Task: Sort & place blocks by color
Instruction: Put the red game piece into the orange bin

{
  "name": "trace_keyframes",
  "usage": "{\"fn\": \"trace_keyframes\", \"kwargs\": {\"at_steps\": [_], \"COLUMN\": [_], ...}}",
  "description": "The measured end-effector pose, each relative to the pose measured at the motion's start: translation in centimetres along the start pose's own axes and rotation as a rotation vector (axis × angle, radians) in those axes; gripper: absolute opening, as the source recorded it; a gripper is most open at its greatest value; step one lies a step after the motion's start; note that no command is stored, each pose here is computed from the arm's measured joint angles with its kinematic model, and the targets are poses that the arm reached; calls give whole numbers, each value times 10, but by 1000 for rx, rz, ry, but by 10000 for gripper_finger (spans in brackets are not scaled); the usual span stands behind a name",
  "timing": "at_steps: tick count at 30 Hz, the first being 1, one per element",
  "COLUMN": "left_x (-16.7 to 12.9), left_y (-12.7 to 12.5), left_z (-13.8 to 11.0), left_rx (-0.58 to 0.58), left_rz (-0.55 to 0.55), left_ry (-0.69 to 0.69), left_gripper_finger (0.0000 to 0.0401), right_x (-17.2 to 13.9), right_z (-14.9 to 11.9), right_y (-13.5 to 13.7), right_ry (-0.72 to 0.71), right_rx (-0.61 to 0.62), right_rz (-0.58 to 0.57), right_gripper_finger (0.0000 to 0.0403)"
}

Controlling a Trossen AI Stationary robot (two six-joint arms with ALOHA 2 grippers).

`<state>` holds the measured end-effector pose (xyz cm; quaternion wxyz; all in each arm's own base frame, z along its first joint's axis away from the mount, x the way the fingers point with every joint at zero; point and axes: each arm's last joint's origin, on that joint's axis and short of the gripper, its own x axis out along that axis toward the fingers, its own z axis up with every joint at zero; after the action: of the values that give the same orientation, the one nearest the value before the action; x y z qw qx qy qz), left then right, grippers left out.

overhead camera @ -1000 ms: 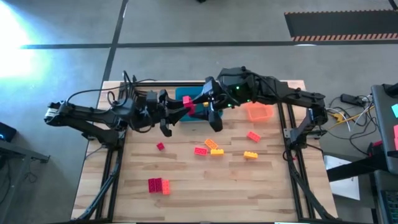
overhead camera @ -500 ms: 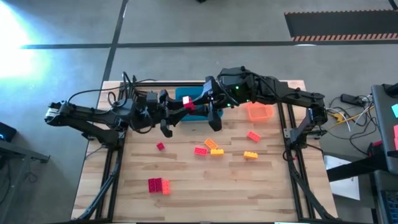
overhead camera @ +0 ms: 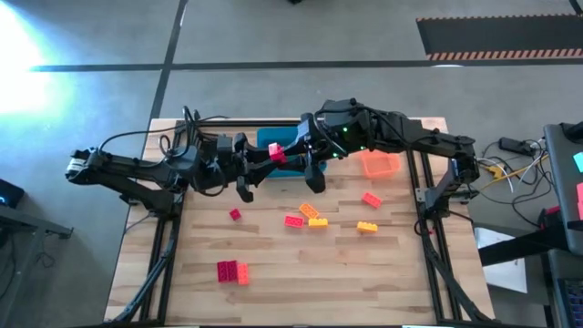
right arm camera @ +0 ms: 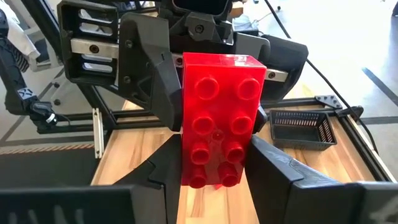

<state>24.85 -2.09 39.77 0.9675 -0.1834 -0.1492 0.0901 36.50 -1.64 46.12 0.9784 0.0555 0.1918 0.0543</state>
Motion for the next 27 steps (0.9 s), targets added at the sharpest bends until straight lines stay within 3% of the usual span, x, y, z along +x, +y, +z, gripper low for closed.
{"fn": "trace_keyframes", "kwargs": {"at_steps": [4, 11, 15, 21, 27], "left_x": [-1, -1, -5, -24, -37], "left_y": [0, 0, 2, 7, 12], "left_z": [2, 2, 1, 7, 14], "left_rx": [-13, 1, 46, 43, 3], "left_rz": [-4, 0, 14, 56, 142], "left_ry": [-14, -8, 38, 146, 161], "left_gripper_finger": [182, 264, 286, 288, 288], "right_x": [1, 1, -1, -4, 14], "right_z": [-2, -2, -7, -25, -59], "right_y": [0, -3, -10, -32, -78], "right_ry": [19, 17, 71, 251, 521], "right_rx": [-4, -4, 13, 9, 62], "right_rz": [-5, -11, -34, -211, -356], "right_gripper_finger": [127, 127, 127, 127, 127]}}
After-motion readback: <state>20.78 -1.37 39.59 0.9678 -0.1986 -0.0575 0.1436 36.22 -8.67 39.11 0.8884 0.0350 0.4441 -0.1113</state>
